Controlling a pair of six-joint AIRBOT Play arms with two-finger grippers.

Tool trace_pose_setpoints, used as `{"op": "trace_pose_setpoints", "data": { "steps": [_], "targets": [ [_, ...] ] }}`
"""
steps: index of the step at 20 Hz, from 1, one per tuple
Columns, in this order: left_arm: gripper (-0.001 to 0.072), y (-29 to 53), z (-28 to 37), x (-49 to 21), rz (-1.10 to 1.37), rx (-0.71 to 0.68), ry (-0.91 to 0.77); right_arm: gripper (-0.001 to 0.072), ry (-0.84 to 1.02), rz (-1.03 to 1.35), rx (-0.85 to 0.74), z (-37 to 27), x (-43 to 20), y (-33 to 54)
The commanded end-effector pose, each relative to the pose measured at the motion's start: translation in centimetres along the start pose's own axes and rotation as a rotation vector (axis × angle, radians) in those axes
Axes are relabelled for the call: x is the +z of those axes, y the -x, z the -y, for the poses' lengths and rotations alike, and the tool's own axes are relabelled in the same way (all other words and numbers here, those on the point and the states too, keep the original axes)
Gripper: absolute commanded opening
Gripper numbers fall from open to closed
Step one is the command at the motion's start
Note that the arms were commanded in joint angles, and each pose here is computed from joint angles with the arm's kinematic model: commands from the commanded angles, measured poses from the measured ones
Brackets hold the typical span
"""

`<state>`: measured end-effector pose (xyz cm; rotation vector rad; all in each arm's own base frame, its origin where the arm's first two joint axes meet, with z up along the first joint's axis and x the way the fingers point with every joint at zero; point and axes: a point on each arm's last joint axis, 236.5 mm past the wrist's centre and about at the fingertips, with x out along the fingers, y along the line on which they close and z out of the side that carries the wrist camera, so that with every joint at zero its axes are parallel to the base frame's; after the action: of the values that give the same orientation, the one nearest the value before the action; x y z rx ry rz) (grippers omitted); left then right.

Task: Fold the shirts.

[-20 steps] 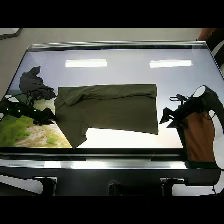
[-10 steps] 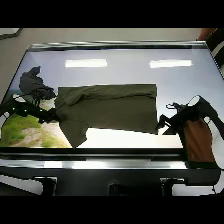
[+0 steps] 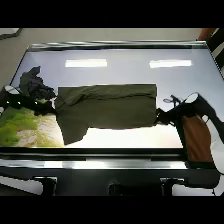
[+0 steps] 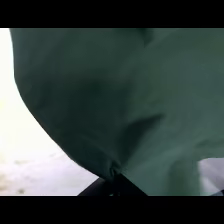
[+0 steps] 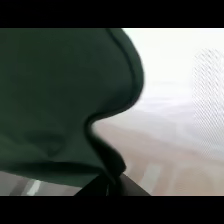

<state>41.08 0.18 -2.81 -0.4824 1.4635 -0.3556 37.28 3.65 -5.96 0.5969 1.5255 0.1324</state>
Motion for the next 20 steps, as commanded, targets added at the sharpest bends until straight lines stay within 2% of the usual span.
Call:
{"op": "trace_pose_setpoints", "data": {
  "steps": [1,2,4,5,6,8,11,14,18,20],
  "targets": [
    [0.0031,11.5,6.1,5.3,0.286,0.065,-0.168,0.0037,0.249,0.365,-0.099,-4.1,6.3,12.3],
    [0.0031,17.5,9.7,6.6,0.450,0.096,-0.242,0.0037,0.343,0.567,-0.165,-6.3,8.0,19.9],
    [0.0032,30.1,17.7,5.6,0.790,0.154,-0.408,0.0037,0.461,1.001,-0.301,-10.5,7.1,36.6],
    [0.0032,36.6,21.8,3.3,0.995,0.186,-0.493,0.0037,0.488,1.246,-0.338,-12.9,4.1,45.3],
    [0.0032,41.8,24.9,0.5,1.177,0.211,-0.543,0.0037,0.489,1.458,-0.304,-15.2,-0.1,52.1],
    [0.0032,48.3,29.2,-6.4,1.448,0.198,-0.562,0.0037,0.518,1.692,-0.226,-18.0,-7.8,58.7],
    [0.0032,51.8,31.8,-14.0,1.670,0.155,-0.567,0.0037,0.517,1.729,-0.246,-17.4,-13.7,60.0],
    [0.0031,53.2,33.0,-17.6,1.743,0.172,-0.597,0.0037,0.505,1.681,-0.265,-16.5,-15.1,59.0],
    [0.0031,53.5,33.1,-17.1,1.738,0.180,-0.603,0.0037,0.450,1.500,-0.280,-14.8,-13.2,55.1],
    [0.0031,50.7,30.9,-13.8,1.598,0.212,-0.564,0.0038,0.382,1.276,-0.297,-12.8,-10.0,50.0]
  ]
}}
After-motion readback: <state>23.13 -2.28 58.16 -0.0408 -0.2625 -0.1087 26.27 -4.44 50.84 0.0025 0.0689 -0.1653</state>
